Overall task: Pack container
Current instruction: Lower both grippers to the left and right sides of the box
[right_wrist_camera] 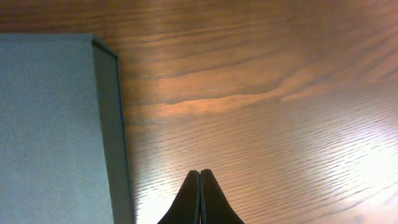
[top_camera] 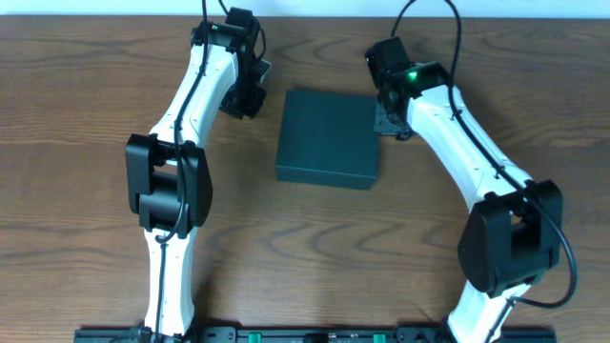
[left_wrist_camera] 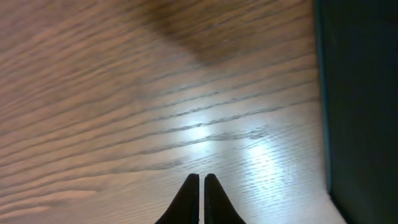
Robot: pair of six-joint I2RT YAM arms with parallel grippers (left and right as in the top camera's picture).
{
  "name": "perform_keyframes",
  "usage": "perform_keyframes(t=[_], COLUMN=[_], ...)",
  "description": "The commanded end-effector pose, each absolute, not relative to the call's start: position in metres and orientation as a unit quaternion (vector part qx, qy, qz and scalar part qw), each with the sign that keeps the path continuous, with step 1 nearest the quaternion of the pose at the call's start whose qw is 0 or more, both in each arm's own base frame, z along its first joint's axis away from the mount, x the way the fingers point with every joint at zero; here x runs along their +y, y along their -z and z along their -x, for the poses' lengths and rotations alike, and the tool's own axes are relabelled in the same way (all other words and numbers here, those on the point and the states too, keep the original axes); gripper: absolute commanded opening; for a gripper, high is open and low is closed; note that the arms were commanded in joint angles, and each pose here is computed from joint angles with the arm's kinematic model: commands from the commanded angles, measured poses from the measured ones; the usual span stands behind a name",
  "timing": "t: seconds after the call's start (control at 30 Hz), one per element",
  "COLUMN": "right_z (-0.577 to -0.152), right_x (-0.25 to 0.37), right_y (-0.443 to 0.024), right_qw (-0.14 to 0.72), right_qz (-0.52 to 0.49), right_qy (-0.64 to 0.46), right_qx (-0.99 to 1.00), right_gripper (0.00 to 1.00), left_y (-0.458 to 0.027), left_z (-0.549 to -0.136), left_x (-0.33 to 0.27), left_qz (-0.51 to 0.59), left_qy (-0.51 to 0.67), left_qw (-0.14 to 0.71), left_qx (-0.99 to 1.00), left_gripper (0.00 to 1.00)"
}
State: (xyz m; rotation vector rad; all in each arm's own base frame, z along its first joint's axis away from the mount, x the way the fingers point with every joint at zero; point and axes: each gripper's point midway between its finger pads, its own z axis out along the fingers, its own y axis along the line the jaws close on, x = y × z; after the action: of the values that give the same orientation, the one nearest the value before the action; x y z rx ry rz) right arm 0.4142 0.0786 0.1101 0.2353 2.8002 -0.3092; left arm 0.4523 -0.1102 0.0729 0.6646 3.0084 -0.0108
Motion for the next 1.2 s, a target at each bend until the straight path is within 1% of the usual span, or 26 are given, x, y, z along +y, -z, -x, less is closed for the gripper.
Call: perform_keyframes(t=[0.0,0.17,0.33,0.47,0.73,0.9,0.97,1.03,1.17], right_z=[-0.411,-0.417,-0.438,-0.444,-0.461,-0.462,-0.462,-0.462,-0.462], right_x=[0.081,0.088,0.117,0.128,0.134,0.133,0.133,0.133,0.134], right_y=[-0.087,-0.056,-0.035,-0.026,-0.031,-0.031,-0.031,-0.031,-0.031], right_qw=[0.121,0.097,0.106,0.105,0.135,0.137,0.137,0.137,0.136], right_qz=[-0.121,-0.132,-0.117,-0.116,-0.119,-0.12,-0.12,-0.12,-0.12], right_qy=[0.069,0.024,-0.051,-0.08,-0.1,-0.101,-0.101,-0.101,-0.104], right_qx=[0.983,0.986,0.986,0.985,0.978,0.978,0.978,0.978,0.978], right_gripper=[0.02,0.02,0.01,0.02,0.02,0.02,0.02,0.02,0.02], left_y=[-0.067,-0.07,-0.074,-0.079,-0.074,-0.066,-0.065,-0.065,-0.058], left_z=[-0.447,-0.45,-0.466,-0.468,-0.467,-0.477,-0.478,-0.478,-0.474], left_x=[-0.127,-0.144,-0.159,-0.172,-0.168,-0.13,-0.121,-0.12,-0.141], left_qz=[-0.206,-0.19,-0.188,-0.182,-0.168,-0.131,-0.125,-0.118,-0.126], left_qy=[0.059,0.103,0.136,0.176,0.165,0.048,0.021,0.02,0.067], left_qw=[0.019,0.031,0.069,0.075,0.069,0.075,0.076,0.076,0.073], left_qx=[0.977,0.976,0.97,0.965,0.969,0.987,0.989,0.99,0.987], left_gripper=[0.06,0.06,0.06,0.06,0.06,0.06,0.06,0.06,0.06])
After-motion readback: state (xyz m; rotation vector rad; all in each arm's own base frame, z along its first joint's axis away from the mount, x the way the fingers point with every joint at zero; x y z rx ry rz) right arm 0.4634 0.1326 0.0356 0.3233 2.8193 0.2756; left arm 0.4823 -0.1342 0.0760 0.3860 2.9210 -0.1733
